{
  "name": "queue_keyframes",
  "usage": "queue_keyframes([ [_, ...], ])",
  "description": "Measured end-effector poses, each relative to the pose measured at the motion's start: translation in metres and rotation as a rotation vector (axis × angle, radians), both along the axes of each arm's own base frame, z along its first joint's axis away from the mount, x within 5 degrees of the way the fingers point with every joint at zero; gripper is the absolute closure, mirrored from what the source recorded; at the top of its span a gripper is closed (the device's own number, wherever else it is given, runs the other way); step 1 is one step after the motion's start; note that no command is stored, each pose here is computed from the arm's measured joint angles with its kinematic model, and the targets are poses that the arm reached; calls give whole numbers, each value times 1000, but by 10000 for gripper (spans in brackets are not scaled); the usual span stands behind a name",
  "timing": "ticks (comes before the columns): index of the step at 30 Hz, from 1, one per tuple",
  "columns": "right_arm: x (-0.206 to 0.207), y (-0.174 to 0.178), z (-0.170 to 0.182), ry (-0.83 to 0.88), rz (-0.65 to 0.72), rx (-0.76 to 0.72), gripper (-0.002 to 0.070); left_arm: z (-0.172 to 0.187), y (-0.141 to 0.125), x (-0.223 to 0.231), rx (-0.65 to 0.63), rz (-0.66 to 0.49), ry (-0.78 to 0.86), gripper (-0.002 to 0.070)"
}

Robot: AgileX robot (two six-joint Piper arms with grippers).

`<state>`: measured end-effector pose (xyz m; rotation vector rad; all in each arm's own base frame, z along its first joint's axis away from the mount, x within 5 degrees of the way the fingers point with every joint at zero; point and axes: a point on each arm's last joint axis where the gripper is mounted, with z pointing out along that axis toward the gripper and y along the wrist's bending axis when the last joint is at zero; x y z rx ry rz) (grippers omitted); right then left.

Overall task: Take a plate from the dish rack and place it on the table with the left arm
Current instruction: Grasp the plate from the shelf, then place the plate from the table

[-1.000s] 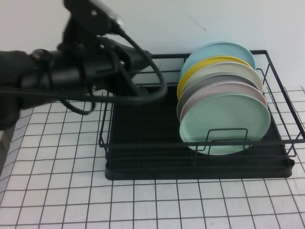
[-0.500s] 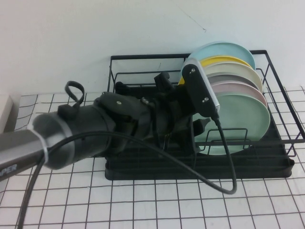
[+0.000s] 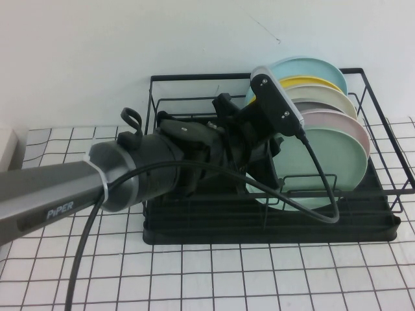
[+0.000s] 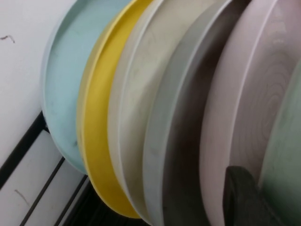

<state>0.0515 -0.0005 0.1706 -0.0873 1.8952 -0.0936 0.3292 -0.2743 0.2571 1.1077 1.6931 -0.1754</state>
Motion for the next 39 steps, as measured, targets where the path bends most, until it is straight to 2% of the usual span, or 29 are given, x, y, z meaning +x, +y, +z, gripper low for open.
queue_keyframes([
  [4, 0, 0, 0, 0, 0, 0, 679, -2, -1, 1, 5, -2, 1, 571],
  [11, 0, 0, 0, 0, 0, 0, 679, -3, -1, 1, 3, 1, 5, 593],
  [14, 0, 0, 0, 0, 0, 0, 679, -4, -2, 2, 1, 7, 9, 627],
  [18, 0, 0, 0, 0, 0, 0, 679, 9, 0, -3, 2, 49, -27, 629],
  [26, 0, 0, 0, 0, 0, 0, 679, 81, 23, -26, -106, 128, -161, 645],
  [32, 0, 0, 0, 0, 0, 0, 679, 136, 51, -50, -262, 212, -209, 648],
  [36, 0, 0, 0, 0, 0, 0, 679, 176, 79, -73, -414, 320, -232, 648],
  [39, 0, 0, 0, 0, 0, 0, 679, 198, 92, -96, -509, 353, -244, 648],
])
